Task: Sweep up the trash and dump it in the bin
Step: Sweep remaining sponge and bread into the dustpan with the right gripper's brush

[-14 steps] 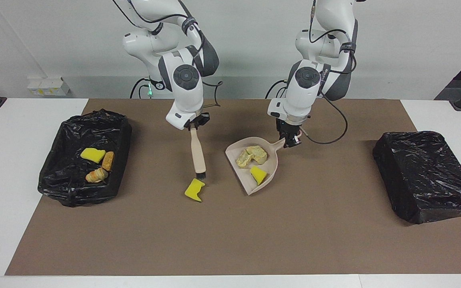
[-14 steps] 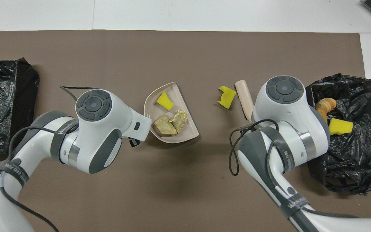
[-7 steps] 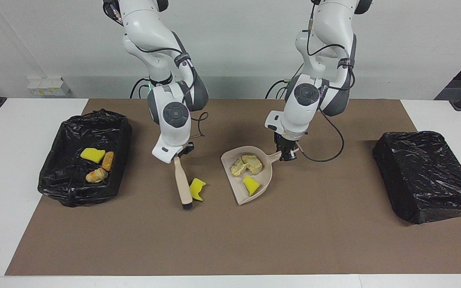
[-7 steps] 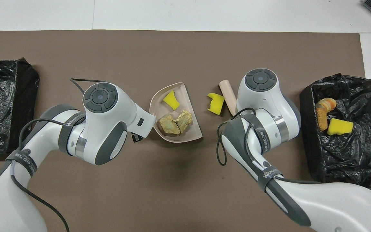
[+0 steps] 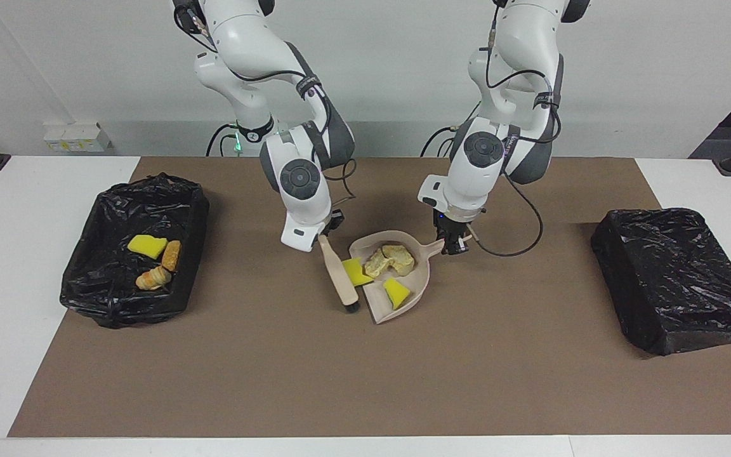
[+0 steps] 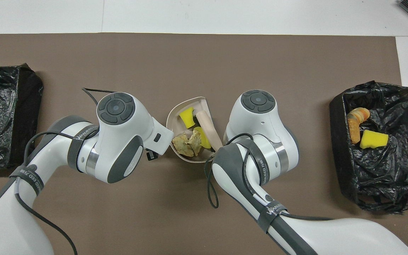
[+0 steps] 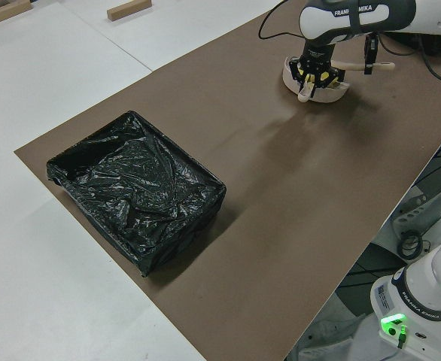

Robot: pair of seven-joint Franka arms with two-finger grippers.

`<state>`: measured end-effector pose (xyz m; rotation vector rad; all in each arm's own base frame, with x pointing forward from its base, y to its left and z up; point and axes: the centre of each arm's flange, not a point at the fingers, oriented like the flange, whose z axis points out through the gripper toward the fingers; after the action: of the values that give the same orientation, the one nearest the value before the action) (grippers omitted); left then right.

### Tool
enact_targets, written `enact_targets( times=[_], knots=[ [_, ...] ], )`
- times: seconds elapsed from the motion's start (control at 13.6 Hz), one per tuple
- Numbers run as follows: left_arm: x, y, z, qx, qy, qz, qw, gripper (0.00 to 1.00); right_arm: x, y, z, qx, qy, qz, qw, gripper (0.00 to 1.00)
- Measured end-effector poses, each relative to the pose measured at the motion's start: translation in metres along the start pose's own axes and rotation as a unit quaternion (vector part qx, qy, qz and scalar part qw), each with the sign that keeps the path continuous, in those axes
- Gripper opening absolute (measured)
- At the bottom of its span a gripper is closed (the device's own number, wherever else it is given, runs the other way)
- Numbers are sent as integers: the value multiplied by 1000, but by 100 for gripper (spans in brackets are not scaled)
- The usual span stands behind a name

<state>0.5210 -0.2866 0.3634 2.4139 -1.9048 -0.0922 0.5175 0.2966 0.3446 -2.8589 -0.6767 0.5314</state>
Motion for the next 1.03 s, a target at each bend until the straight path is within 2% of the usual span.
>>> enact_targets(
  times=[0.29, 0.74, 1.03],
  knots=[
    [-5, -4, -2, 3, 2, 32, 999, 33, -9, 24, -1, 6, -18, 20, 1000, 26],
    [-11, -13, -1, 20, 15, 48, 999, 33, -19, 75, -20, 21, -11, 62, 998, 26],
    [-43, -37, -18, 26, 39, 75, 996, 33, -30, 83, -41, 21, -9, 100, 995, 26]
  ],
)
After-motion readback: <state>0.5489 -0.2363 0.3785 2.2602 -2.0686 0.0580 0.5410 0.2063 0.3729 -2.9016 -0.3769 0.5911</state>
